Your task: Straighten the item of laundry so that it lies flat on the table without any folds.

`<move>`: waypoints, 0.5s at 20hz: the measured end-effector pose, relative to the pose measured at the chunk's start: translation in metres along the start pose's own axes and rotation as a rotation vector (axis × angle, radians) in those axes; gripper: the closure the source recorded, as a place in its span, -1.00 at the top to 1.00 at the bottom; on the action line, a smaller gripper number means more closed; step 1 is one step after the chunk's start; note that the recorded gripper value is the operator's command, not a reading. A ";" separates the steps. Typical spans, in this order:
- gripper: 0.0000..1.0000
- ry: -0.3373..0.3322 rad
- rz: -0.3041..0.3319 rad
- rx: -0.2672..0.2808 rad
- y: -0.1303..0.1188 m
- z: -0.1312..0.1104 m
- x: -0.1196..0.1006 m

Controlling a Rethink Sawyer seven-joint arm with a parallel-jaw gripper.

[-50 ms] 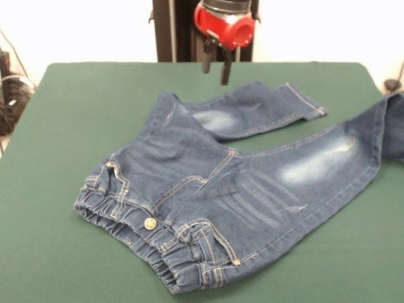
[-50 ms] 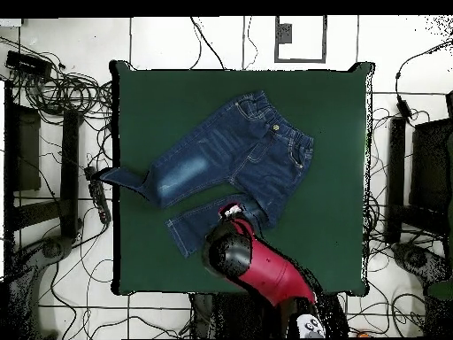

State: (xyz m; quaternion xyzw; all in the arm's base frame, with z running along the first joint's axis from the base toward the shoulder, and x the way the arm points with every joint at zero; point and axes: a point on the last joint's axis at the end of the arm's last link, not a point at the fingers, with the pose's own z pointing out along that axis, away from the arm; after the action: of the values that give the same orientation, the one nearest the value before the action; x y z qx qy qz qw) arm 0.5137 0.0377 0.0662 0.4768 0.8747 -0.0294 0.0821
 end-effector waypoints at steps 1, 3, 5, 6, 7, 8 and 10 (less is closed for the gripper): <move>1.00 -0.002 0.001 -0.001 0.002 0.001 0.002; 1.00 -0.007 0.004 -0.003 0.005 0.002 0.007; 1.00 -0.009 0.006 -0.001 0.008 0.006 0.013; 1.00 -0.009 0.009 0.001 0.008 0.008 0.016; 1.00 -0.009 0.011 0.004 0.009 0.011 0.019; 1.00 -0.009 0.013 0.006 0.010 0.013 0.022; 1.00 -0.009 0.017 0.009 0.011 0.015 0.025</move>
State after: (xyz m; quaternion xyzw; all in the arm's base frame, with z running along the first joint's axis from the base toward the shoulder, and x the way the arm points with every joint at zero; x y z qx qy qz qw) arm 0.5114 0.0629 0.0470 0.4843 0.8702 -0.0346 0.0842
